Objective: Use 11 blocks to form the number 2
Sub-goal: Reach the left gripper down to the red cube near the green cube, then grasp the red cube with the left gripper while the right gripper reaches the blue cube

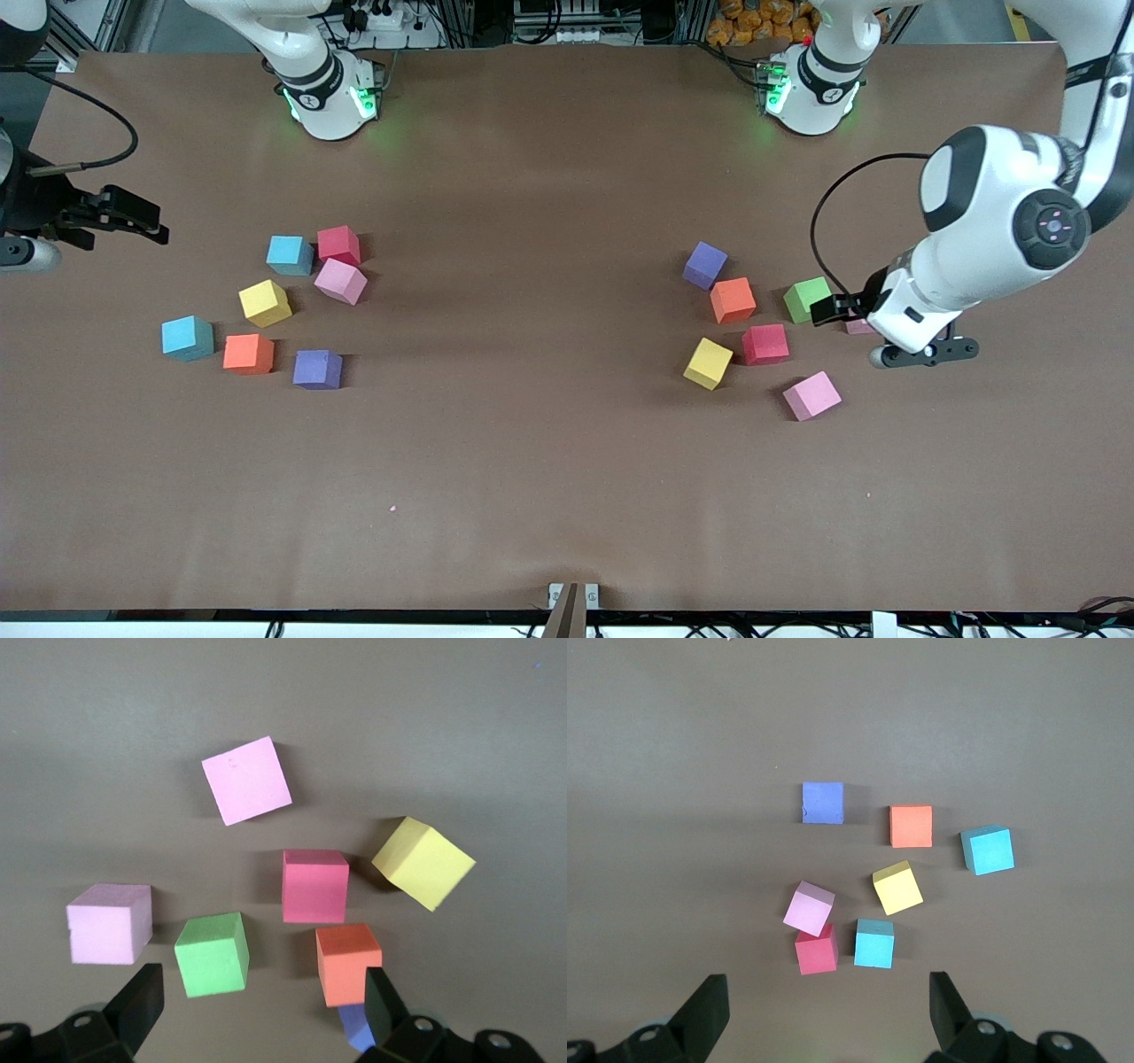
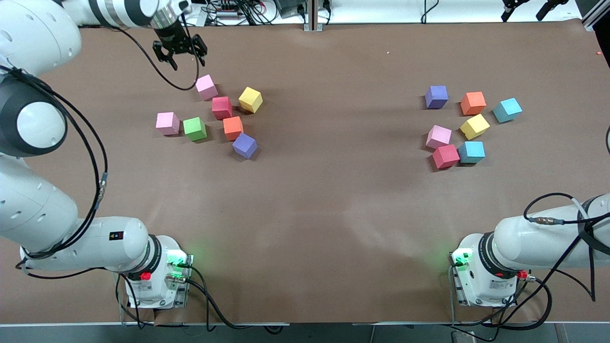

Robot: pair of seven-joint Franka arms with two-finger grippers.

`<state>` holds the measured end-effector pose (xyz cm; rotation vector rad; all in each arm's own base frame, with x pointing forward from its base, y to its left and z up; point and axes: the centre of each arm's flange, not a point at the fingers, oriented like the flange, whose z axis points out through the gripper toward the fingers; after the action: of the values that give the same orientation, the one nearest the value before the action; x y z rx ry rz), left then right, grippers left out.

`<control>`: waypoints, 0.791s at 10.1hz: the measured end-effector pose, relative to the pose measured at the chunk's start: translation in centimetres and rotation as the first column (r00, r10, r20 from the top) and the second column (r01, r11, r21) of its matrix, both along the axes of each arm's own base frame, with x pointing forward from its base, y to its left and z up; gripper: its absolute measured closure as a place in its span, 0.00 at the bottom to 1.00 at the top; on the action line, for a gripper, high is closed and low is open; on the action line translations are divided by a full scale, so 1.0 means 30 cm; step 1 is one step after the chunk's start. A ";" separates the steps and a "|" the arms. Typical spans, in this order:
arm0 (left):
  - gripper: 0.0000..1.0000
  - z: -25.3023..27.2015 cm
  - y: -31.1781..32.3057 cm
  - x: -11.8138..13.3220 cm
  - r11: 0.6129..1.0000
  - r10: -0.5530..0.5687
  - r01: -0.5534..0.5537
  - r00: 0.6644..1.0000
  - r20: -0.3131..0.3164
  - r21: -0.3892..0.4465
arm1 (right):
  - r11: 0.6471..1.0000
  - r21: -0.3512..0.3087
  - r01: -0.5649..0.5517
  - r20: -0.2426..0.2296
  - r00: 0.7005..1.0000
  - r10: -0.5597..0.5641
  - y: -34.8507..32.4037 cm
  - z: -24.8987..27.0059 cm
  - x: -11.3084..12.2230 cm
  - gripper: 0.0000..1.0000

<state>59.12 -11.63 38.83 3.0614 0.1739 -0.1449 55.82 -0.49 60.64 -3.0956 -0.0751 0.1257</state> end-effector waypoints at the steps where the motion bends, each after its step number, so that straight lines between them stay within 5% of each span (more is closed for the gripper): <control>1: 0.00 -0.068 -0.026 -0.007 1.000 0.002 -0.002 1.000 -0.005 -0.003 | 1.000 0.000 0.001 0.008 1.000 -0.001 -0.001 -0.003 0.006 0.00; 8: 0.00 -0.404 -0.161 -0.033 1.000 -0.002 0.002 1.000 0.005 0.013 | 1.000 -0.010 0.009 0.025 1.000 -0.009 -0.017 -0.011 0.020 0.00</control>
<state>58.12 -16.45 26.70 3.0744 0.1723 -0.1369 56.41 -0.99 60.29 -3.1072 -0.0616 0.0869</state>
